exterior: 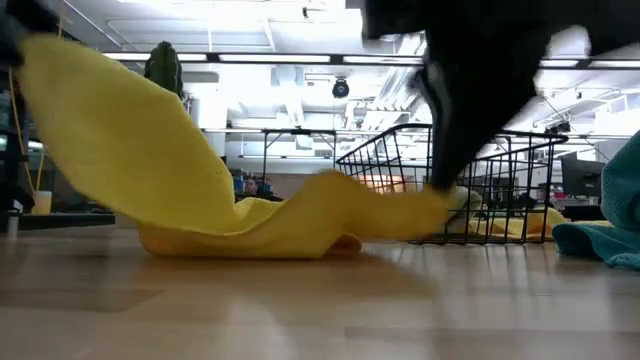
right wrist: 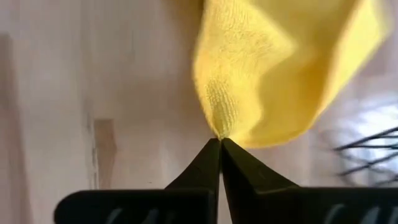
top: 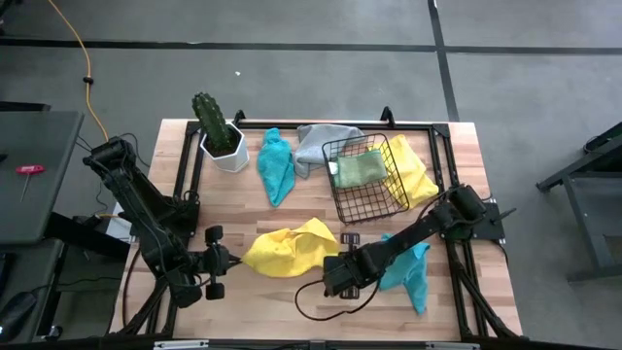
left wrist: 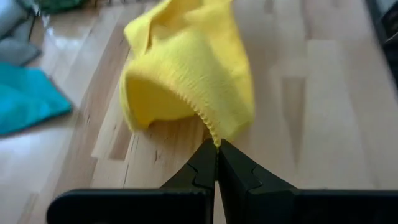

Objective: Fold microfiber towels
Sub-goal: Fold the bottom yellow microfiber towel

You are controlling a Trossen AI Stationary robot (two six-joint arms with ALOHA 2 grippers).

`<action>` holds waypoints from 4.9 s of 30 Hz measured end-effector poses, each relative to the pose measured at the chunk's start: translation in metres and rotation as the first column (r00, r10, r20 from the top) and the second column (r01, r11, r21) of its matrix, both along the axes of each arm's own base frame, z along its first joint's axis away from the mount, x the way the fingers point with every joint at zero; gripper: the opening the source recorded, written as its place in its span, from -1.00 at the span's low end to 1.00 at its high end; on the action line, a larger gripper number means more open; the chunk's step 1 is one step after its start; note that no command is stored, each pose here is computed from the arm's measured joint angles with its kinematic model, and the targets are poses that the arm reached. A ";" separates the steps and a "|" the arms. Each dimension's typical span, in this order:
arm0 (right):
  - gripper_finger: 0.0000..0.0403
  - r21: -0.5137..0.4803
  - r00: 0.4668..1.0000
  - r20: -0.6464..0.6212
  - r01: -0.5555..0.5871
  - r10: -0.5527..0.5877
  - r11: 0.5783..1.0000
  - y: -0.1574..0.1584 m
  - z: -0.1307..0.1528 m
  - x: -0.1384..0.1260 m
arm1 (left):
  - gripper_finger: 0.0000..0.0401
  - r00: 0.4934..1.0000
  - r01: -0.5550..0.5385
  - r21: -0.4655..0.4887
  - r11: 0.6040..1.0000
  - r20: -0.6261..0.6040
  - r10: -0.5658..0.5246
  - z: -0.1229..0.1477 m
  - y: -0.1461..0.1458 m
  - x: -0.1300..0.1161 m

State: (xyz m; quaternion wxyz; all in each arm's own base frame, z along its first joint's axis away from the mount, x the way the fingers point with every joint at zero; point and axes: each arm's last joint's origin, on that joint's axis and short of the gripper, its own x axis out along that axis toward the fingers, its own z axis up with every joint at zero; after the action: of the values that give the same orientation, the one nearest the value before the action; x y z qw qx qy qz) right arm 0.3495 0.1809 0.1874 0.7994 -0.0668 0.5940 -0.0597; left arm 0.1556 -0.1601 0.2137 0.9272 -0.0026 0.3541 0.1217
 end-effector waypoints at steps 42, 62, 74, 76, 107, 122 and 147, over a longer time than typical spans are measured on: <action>-1.00 -0.189 0.954 0.296 0.117 -0.057 0.975 0.027 0.182 -0.033 | -1.00 0.996 -0.019 -0.123 0.992 0.079 0.029 0.157 0.046 -0.059; -1.00 0.095 0.911 0.332 0.225 -0.244 0.970 0.075 0.190 -0.073 | -1.00 0.994 0.061 -0.311 0.948 0.109 -0.028 0.136 -0.049 -0.059; -1.00 0.158 0.926 0.064 0.358 -0.371 0.920 0.057 0.124 -0.039 | -1.00 0.960 -0.280 -0.249 0.927 -0.098 0.264 0.064 -0.031 -0.072; -1.00 0.161 0.926 0.041 0.364 -0.374 0.918 0.054 0.112 -0.034 | -1.00 0.950 -0.311 -0.246 0.918 -0.106 0.294 0.053 -0.029 -0.075; -1.00 0.007 0.847 0.113 0.521 -0.519 0.853 -0.031 -0.004 0.004 | -1.00 0.846 -0.533 -0.020 0.846 0.011 0.533 -0.033 0.031 -0.056; -1.00 0.038 0.881 0.171 0.441 -0.440 0.897 -0.006 0.018 0.005 | -1.00 0.881 -0.467 -0.170 0.868 -0.006 0.473 -0.019 0.007 -0.053; -1.00 0.255 0.901 0.268 0.274 -0.340 0.927 0.061 0.023 -0.010 | -1.00 0.908 -0.419 -0.441 0.794 -0.217 0.358 -0.006 -0.033 -0.061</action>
State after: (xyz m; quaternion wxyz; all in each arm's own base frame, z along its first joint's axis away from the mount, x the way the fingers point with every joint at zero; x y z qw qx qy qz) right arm 0.3390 0.2424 0.2105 0.8649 0.1237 0.4683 -0.1318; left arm 0.0947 -0.1929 0.2081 0.8289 -0.2968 0.4210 0.2185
